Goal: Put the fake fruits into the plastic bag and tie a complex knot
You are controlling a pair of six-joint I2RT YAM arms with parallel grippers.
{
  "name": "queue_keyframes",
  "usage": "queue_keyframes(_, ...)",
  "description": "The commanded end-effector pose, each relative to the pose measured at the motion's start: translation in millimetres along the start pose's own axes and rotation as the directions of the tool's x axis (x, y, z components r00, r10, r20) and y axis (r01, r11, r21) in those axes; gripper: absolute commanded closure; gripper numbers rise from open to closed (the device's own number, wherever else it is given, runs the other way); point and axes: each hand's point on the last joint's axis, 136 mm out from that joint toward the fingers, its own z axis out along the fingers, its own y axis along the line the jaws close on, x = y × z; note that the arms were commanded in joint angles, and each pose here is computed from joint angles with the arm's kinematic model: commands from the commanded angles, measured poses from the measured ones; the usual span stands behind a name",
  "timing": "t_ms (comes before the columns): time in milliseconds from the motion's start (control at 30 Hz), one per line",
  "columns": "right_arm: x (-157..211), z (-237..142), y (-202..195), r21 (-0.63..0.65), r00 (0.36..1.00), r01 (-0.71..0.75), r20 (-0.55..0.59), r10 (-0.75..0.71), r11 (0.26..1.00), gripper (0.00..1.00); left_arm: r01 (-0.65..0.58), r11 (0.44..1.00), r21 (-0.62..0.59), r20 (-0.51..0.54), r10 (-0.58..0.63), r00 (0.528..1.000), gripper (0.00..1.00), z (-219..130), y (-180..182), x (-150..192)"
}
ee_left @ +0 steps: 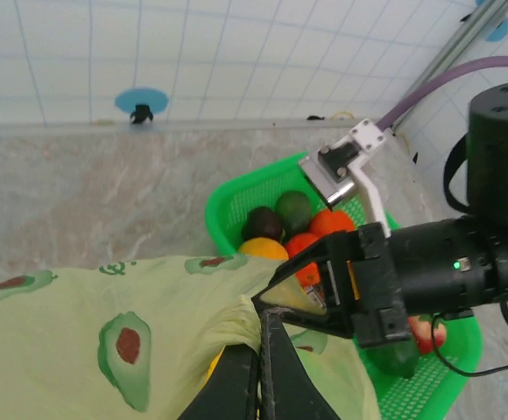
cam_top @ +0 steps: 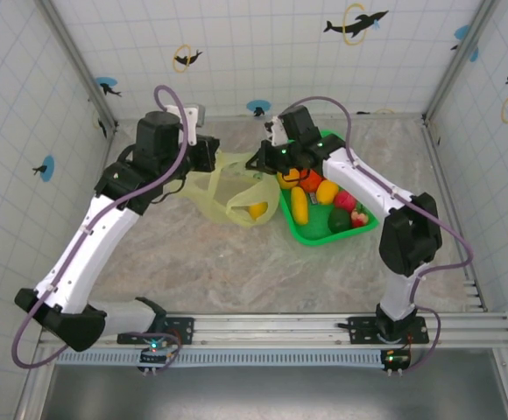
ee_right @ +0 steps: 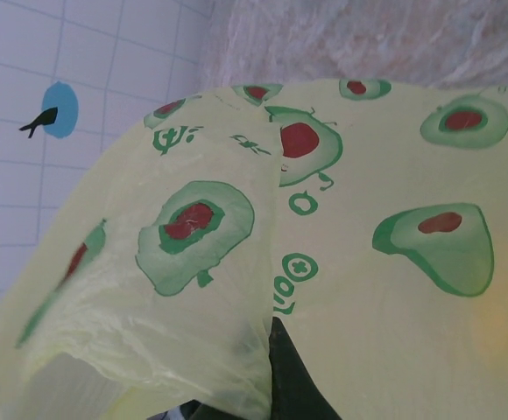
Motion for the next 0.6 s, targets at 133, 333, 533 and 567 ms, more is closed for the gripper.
queue_keyframes(133, -20, -24, 26, -0.152, 0.997, -0.051, 0.044, 0.058, 0.987, 1.00, 0.001, 0.963, 0.268, 0.061, -0.018, 0.998, 0.65, -16, -37, 12)
queue_keyframes(333, -33, -22, 31, -0.162, 0.996, -0.056, 0.058, 0.066, 0.985, 1.00, 0.006, 0.953, 0.302, 0.071, -0.029, 0.997, 0.45, -20, -40, 18)
queue_keyframes(533, -38, -23, 28, -0.171, 0.994, -0.073, 0.064, 0.085, 0.983, 1.00, -0.013, 0.954, 0.299, 0.101, -0.019, 0.995, 0.45, -21, -34, 30)
queue_keyframes(567, -38, -23, 27, -0.173, 0.994, -0.077, 0.064, 0.089, 0.982, 1.00, -0.018, 0.954, 0.298, 0.109, -0.015, 0.994, 0.47, -22, -33, 33)
